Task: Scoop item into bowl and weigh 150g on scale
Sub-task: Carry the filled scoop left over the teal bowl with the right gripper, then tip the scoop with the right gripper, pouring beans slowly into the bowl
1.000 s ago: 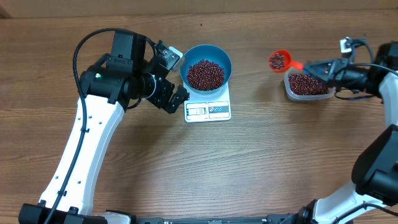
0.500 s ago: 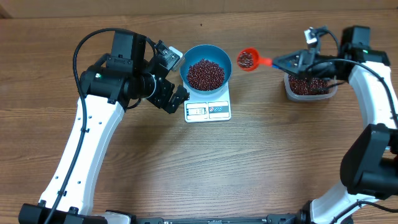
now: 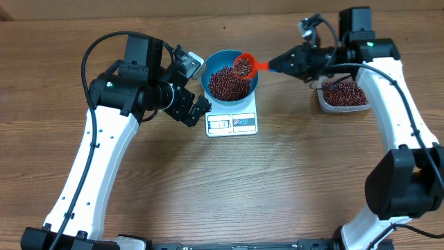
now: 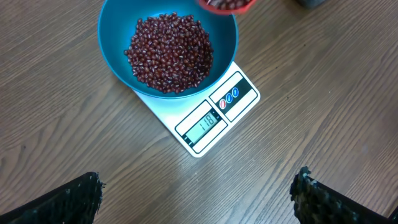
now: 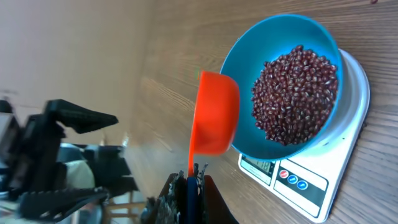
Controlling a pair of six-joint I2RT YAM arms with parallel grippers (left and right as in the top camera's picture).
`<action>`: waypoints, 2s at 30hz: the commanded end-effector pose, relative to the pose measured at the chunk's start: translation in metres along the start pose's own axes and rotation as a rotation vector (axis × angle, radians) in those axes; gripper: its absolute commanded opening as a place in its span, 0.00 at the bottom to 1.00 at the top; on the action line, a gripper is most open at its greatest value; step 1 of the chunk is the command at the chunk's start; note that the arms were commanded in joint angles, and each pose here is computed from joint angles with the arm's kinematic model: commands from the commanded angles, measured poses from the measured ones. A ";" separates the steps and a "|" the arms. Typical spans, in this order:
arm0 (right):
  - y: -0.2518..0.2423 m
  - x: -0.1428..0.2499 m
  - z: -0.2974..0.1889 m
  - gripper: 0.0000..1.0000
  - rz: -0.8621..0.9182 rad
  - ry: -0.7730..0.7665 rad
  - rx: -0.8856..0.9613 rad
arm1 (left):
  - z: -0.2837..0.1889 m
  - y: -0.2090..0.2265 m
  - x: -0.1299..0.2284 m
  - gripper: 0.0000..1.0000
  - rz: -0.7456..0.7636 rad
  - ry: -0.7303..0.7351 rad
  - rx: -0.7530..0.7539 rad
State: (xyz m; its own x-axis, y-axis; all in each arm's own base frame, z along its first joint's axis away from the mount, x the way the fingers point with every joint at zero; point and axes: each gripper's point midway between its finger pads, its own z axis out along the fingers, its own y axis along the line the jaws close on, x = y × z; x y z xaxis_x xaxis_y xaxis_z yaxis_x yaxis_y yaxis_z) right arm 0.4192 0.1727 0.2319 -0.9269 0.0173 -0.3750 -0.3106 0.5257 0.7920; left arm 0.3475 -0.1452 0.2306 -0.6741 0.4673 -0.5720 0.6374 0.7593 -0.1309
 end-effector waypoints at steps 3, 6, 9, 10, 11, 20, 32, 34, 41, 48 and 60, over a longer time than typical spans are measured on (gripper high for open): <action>0.006 -0.013 0.013 0.04 -0.074 -0.022 0.158 | -0.006 0.000 0.001 0.99 0.021 -0.010 -0.013; 0.010 -0.017 0.020 0.04 -0.118 -0.031 0.231 | -0.007 0.000 0.000 1.00 0.021 -0.010 -0.013; 0.015 -0.022 0.025 0.04 -0.165 -0.049 0.304 | -0.007 0.000 0.000 1.00 0.021 -0.010 -0.013; 0.016 -0.023 0.026 0.04 -0.178 -0.054 0.330 | -0.007 0.000 0.001 1.00 0.021 -0.010 -0.013; 0.017 -0.025 0.027 0.04 -0.191 -0.060 0.362 | -0.007 0.000 0.000 1.00 0.021 -0.010 -0.013; 0.030 -0.027 0.032 0.04 -0.288 -0.085 0.565 | -0.006 0.000 0.001 0.99 0.021 -0.010 -0.013; 0.034 -0.028 0.033 0.04 -0.344 -0.088 0.626 | -0.007 0.000 0.000 1.00 0.021 -0.010 -0.013; 0.034 -0.028 0.033 0.04 -0.371 -0.080 0.628 | -0.006 0.000 0.001 1.00 0.021 -0.010 -0.013; 0.033 -0.028 0.033 0.04 -0.414 -0.068 0.637 | -0.007 0.000 0.000 1.00 0.021 -0.010 -0.013; 0.033 -0.028 0.033 0.04 -0.491 -0.043 0.640 | -0.006 0.000 0.001 1.00 0.021 -0.010 -0.013; 0.033 -0.028 0.033 0.04 -0.512 -0.033 0.641 | -0.006 0.000 0.001 0.99 0.021 -0.010 -0.013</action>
State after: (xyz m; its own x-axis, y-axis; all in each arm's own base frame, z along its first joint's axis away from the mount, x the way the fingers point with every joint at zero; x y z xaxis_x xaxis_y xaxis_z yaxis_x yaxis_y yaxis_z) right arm 0.4367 0.2155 0.2394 -0.7251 -0.3262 -0.6065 -0.4875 0.8652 0.1175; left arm 0.3475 -0.1452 0.2306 -0.6741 0.4673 -0.5720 0.6374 0.7593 -0.1309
